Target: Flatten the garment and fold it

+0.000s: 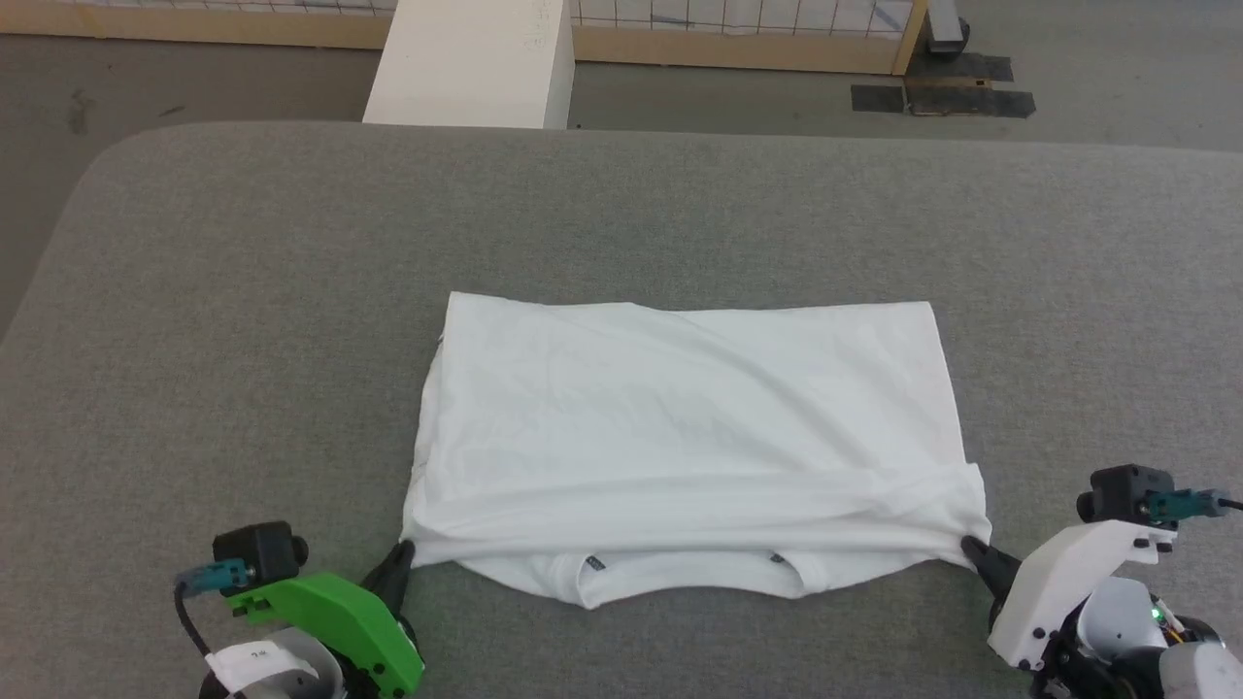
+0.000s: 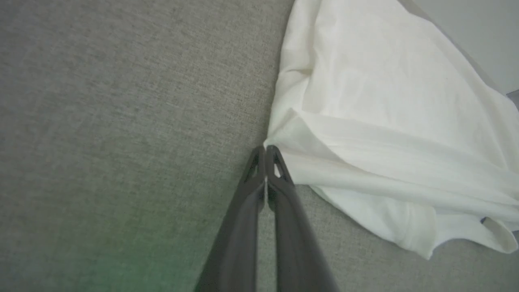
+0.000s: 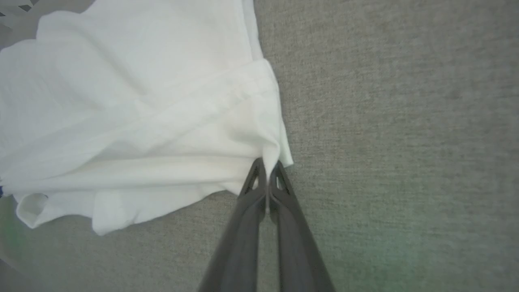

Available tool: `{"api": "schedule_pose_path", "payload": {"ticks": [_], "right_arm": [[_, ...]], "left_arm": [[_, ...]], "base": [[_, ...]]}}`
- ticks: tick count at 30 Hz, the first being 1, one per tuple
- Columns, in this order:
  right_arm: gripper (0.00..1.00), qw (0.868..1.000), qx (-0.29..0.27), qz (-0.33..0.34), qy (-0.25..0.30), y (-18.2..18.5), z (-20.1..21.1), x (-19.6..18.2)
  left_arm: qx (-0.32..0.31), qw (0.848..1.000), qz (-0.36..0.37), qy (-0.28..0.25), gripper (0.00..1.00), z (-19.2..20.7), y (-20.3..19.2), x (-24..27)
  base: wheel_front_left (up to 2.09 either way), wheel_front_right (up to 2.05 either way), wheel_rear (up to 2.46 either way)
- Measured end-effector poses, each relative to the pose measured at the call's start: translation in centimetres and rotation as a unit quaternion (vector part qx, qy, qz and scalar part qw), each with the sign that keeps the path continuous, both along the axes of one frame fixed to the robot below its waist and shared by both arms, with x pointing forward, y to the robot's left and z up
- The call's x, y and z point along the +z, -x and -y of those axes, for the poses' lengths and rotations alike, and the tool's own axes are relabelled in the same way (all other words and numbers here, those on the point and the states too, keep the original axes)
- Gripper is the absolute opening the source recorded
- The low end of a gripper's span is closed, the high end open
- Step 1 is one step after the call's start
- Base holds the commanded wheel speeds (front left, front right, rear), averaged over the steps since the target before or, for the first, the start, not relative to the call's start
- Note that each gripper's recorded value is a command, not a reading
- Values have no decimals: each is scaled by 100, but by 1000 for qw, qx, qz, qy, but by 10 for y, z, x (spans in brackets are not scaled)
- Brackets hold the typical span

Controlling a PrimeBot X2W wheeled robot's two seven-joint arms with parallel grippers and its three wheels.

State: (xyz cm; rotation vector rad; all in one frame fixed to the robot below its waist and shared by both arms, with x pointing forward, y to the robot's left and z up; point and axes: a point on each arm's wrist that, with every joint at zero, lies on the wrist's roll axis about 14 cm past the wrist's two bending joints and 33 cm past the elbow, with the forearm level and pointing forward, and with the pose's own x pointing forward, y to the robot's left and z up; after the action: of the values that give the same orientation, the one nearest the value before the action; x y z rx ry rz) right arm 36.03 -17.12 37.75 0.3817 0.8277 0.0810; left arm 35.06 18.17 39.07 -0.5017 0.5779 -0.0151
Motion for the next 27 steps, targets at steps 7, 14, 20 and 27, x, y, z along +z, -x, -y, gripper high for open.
{"api": "schedule_pose_path", "payload": {"ticks": [7,14,20,27], "right_arm": [[100,1000,6,2,11,1,0,1],[100,997,-37,62,-22,-2,19,39],[100,989,-66,132,-11,-15,45,89],[100,996,6,83,29,-38,18,88]], "left_arm": [[1,999,-40,7,100,0,9,-9],[48,999,-4,-6,100,-29,3,18],[93,981,162,-58,100,-64,-21,94],[56,917,342,-199,100,-59,-39,159]], "base": [[0,0,0],[0,0,0],[0,0,0],[0,0,0]]}}
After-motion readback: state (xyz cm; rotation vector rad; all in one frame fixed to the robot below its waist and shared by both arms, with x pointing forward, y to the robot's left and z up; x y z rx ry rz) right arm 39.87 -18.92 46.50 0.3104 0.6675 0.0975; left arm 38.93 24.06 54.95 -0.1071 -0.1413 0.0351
